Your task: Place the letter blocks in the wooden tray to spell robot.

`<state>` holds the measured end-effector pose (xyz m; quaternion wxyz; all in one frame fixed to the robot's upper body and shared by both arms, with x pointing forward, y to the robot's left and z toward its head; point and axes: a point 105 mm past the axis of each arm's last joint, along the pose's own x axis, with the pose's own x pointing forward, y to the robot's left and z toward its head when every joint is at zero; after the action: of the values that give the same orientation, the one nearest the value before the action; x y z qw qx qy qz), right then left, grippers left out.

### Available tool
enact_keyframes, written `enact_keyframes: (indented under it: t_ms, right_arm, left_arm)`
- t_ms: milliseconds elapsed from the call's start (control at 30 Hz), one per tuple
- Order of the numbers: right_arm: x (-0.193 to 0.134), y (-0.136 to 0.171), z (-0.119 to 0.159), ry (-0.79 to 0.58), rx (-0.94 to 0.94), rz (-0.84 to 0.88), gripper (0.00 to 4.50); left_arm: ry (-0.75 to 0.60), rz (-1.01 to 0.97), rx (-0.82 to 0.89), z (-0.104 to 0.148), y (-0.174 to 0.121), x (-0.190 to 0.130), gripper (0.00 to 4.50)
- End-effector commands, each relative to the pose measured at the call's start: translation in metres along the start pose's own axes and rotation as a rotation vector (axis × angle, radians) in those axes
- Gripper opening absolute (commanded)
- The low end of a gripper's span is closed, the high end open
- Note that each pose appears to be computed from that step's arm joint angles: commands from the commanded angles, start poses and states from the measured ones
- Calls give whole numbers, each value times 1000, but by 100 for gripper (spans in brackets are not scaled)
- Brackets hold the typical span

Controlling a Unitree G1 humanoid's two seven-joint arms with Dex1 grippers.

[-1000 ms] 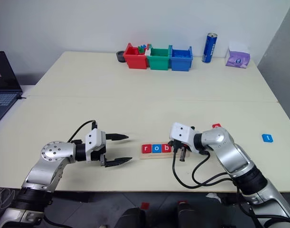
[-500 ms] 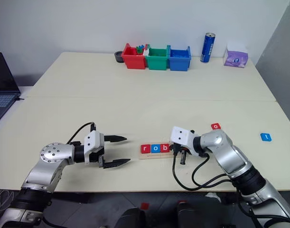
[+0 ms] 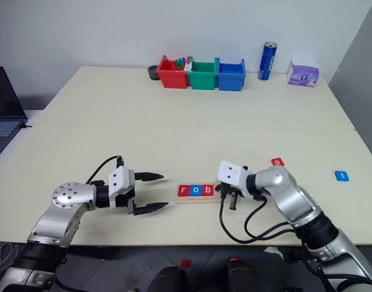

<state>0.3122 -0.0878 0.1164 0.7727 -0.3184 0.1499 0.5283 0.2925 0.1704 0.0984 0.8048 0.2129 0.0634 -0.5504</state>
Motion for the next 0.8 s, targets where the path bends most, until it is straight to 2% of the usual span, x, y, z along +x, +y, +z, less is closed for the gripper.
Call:
enact_keyframes:
  t_ms: [33,300,400,800]
  right_arm:
    - [-32,-12,14,-104,61,-98,60]
    - [-89,-56,-51,-128,411,-699,340]
    - [-92,-62,-73,-103,528,-812,447]
    - [-73,-86,-113,-93,723,-871,447]
  left_arm:
    - [-41,20,32,13,3,-2,450]
    - [-53,21,25,16,2,-1,450]
    - [-50,11,28,15,2,1,450]
    - [-51,-9,21,12,7,3,450]
